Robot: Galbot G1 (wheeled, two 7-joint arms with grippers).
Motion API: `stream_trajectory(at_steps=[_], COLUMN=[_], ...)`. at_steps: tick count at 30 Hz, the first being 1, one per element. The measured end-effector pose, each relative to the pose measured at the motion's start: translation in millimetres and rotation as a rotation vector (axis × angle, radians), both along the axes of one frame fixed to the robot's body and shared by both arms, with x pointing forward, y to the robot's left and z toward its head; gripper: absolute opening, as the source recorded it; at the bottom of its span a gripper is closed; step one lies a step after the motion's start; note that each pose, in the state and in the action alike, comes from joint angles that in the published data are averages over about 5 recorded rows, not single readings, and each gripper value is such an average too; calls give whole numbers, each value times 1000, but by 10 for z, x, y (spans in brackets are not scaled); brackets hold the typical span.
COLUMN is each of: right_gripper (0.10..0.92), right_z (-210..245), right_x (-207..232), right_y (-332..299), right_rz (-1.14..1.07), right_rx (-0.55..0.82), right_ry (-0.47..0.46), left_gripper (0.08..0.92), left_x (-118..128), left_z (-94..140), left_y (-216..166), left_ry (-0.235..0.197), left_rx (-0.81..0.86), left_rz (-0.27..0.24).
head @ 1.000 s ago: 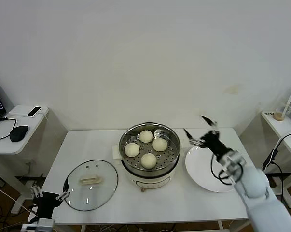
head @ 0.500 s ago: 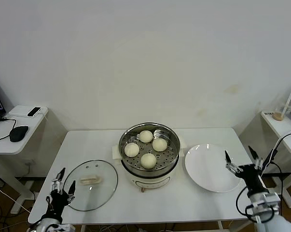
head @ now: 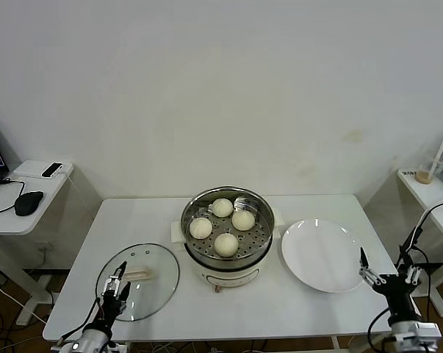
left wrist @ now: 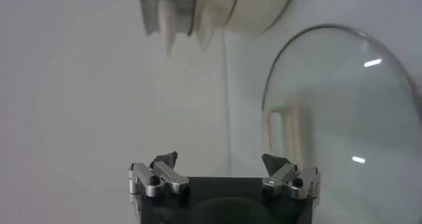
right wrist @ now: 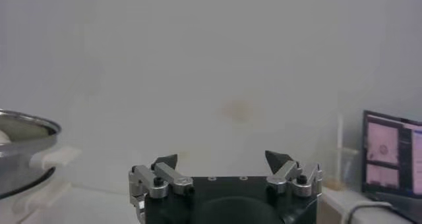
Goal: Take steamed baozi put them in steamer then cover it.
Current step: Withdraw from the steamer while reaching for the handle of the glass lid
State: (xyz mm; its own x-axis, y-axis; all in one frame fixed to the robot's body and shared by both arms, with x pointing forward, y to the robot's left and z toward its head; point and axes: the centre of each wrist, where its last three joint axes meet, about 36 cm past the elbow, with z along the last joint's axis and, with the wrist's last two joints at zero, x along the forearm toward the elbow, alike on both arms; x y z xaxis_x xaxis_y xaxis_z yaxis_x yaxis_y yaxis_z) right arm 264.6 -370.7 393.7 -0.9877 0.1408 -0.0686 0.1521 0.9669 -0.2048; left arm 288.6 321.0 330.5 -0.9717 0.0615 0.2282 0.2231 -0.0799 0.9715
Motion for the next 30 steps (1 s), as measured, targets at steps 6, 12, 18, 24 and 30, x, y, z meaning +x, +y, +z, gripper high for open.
stream_trajectory(at_steps=[6,12,18,24,30], right_gripper=[823,823,823,823,823], right_z=[-4,-10,-20,-20,-32], right_x=[-116,-189,-250,-290,-292], right_y=[17,47,90,112,142], right_rz=[-31,-47,-47,-41,-31], right_rx=[7,12,13,10,9], right_ry=[6,14,25,34,40], left_gripper=[823,823,823,823,816], left_x=[105,289,496,674,768], left_z=[-83,-159,-231,-311,-375], left_y=[-39,-16,28,47,68], left_ry=[9,9,8,10,8], left_rx=[6,11,9,-13,-41], left_rz=[-17,-20,-6,18,51])
